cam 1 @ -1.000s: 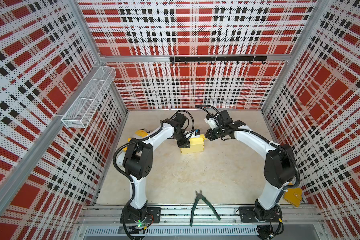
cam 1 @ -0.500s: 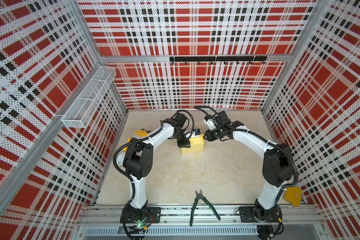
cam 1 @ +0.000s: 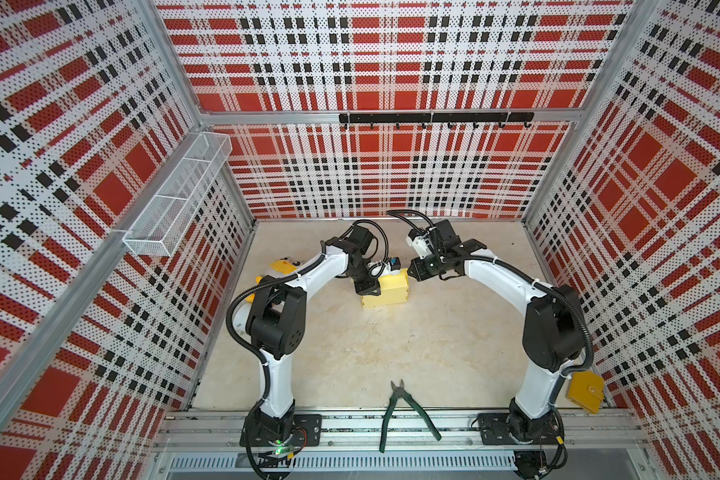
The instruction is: Fold the paper box
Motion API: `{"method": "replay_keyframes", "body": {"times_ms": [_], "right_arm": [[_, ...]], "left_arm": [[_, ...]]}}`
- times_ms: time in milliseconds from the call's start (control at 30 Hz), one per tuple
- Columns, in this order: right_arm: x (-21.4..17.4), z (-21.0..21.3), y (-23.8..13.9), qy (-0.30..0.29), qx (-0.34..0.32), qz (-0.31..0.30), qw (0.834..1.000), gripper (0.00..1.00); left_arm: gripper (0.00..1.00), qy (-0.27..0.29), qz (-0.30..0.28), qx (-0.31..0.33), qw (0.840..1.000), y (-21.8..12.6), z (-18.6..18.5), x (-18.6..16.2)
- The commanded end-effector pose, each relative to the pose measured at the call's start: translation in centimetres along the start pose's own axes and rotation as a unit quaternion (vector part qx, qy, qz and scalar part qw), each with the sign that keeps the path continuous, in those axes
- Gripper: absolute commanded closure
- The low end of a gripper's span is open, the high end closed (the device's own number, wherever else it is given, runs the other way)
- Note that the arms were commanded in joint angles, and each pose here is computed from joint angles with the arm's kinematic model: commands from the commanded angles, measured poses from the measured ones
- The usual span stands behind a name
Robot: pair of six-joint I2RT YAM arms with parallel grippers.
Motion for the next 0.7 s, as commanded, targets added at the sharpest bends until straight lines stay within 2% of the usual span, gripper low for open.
{"method": "replay_keyframes", "body": {"times_ms": [0,167,667], "right_arm": [[0.2,0.3,0.3,-0.002,0.006,0.001,1.000,0.85],[0.1,0.6,0.4,0.006,0.015,0.005,1.000,0.98],[-0.4,1.6,1.2,0.047,0.010,0.011,0.999,0.98]], "left_arm": [[0.57,-0.009,0.012,-0.028,0.999,1.7,-0.5,-0.4],[0.57,-0.012,0.012,-0.028,0.999,1.7,-0.4,-0.4],[0.57,-0.016,0.017,-0.028,0.999,1.8,-0.5,-0.5]]}}
Point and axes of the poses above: each gripper's point midway between its finger pads, its own y axis out along the fingers, its own z axis along the line the jaws close on, x = y × z, the point moved 9 cm from there along -y, back along the fingers, and after that the axes turned 15 degrees about y, right-handed, at the moved point
